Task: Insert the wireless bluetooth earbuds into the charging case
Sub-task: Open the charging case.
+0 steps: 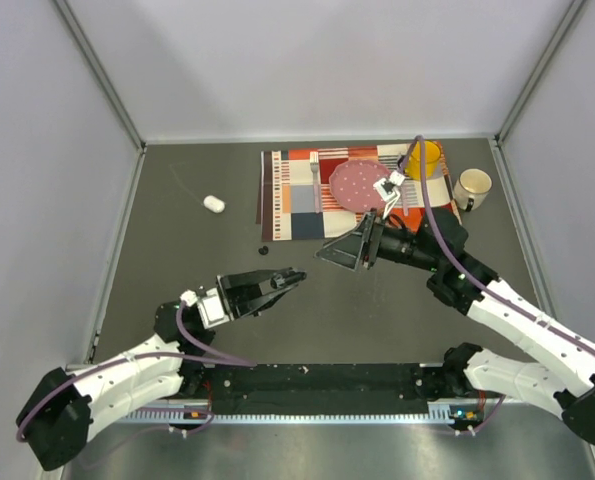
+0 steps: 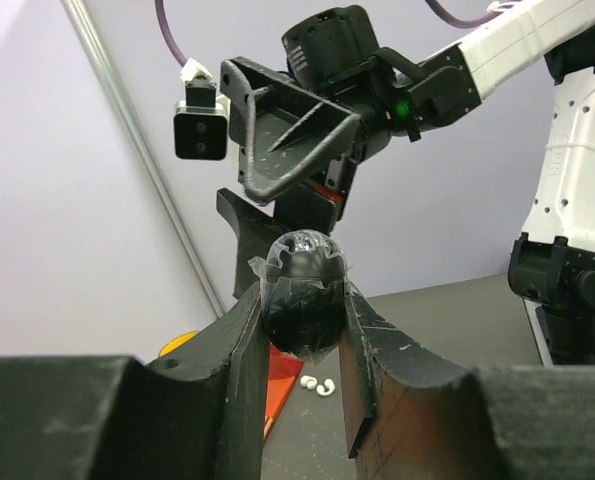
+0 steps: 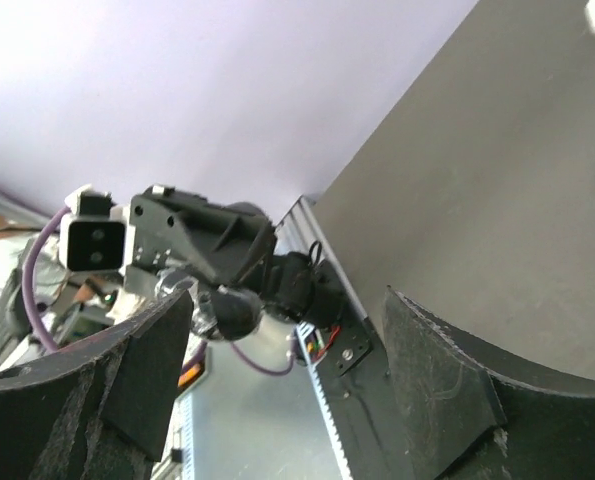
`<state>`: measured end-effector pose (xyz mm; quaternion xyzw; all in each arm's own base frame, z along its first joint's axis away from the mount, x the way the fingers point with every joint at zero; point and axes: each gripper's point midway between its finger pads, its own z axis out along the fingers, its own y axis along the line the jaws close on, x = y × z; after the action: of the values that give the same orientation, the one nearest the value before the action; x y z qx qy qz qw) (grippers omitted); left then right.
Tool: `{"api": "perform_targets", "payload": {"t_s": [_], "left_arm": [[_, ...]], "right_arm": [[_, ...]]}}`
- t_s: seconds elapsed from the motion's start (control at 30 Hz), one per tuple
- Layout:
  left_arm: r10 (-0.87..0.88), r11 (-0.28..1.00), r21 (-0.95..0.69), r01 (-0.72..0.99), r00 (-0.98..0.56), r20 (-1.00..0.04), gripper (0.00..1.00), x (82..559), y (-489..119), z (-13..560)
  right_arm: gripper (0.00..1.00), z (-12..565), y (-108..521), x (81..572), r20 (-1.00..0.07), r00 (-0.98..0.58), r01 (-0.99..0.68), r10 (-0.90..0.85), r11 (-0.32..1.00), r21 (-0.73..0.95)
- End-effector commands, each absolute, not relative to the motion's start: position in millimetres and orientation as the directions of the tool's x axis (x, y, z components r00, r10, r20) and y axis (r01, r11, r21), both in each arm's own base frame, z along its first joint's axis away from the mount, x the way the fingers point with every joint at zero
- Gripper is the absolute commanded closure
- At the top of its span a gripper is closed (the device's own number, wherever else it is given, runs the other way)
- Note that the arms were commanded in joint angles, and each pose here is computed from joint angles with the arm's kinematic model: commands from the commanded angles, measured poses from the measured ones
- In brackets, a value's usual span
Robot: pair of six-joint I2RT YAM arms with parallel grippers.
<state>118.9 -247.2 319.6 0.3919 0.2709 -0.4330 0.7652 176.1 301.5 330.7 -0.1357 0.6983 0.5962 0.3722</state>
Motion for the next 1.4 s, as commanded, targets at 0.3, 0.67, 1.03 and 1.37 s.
{"api": "perform_targets", "payload": {"t_s": [0.3,0.67,1.03,1.37], "left_arm": [[-0.534,0.397,0.334,0.855,0.512,-0.673,1.0,124.8,-237.9,351.0],[-0.553,0.368,0.325,0.871,0.486,-0.677,1.0,120.0,-238.7,349.6],[-0.584,0.28,0.366,0.887,0.46,-0.669,1.0,100.0,-240.4,347.2],[-0.574,0.271,0.367,0.89,0.455,-0.681,1.0,98.7,-240.9,340.7]], "right_arm": [[0.24,321.1,329.1,139.2,-0.654,-0.746,-0.641,0.125,0.133,0.756],[0.32,299.2,339.2,149.1,-0.595,-0.79,-0.579,0.145,0.139,0.803],[0.31,302.3,341.6,165.0,-0.624,-0.76,-0.595,0.181,0.193,0.78],[0.32,321.5,341.4,177.2,-0.624,-0.747,-0.599,0.229,0.174,0.781]]}}
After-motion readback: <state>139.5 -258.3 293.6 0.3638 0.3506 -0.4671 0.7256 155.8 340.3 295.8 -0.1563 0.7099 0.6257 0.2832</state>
